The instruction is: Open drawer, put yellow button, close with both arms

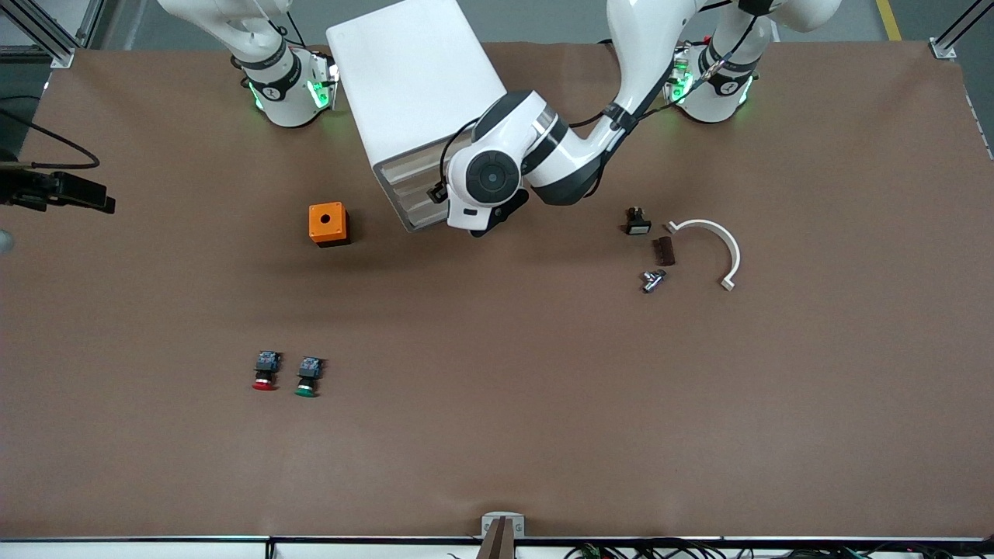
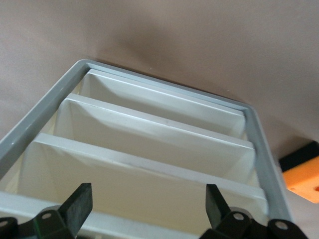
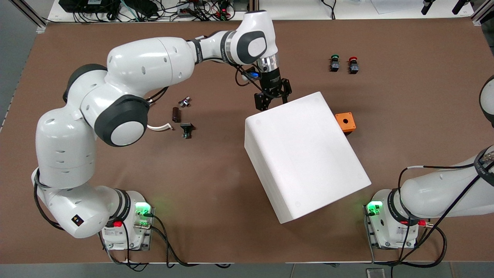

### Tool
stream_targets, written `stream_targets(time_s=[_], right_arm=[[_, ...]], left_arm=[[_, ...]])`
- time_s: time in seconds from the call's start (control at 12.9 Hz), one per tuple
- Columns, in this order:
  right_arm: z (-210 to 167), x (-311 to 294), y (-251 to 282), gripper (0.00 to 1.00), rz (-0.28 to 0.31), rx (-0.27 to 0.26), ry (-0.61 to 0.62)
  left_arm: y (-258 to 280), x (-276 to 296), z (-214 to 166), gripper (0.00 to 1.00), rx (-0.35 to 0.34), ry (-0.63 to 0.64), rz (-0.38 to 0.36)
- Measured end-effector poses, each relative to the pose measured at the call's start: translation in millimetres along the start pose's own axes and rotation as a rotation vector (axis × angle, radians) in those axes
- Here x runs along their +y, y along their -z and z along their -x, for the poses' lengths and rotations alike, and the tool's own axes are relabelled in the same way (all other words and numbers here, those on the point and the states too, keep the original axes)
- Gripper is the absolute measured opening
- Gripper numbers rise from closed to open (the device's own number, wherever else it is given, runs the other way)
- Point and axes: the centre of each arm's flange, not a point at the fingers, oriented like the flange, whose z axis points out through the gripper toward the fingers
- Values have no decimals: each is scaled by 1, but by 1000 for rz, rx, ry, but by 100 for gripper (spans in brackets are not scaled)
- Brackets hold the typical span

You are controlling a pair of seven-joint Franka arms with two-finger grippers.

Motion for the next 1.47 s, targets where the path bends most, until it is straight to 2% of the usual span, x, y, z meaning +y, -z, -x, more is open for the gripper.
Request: stream_targets(time_s=[0.23, 0.46, 0.54, 0.77, 1.08, 1.47], right_arm=[[14, 3, 13, 100, -3, 31, -4], [26, 6, 9, 100, -9, 92, -4], [33, 6, 7, 100, -12, 105, -3], [48, 6, 8, 100, -16, 128, -1], [47, 5, 13, 100, -15, 171, 3], [47, 6, 18, 100, -14, 200, 8]], left_arm=[[70, -11, -25, 100, 119, -33, 80], [174, -42, -67, 100, 230, -70, 198], [210, -61, -80, 100, 255, -87, 217], [295, -138, -112, 100, 298, -177, 166], [355, -234, -163, 100, 343, -290, 18], [411, -344, -238, 100, 389, -481, -15]])
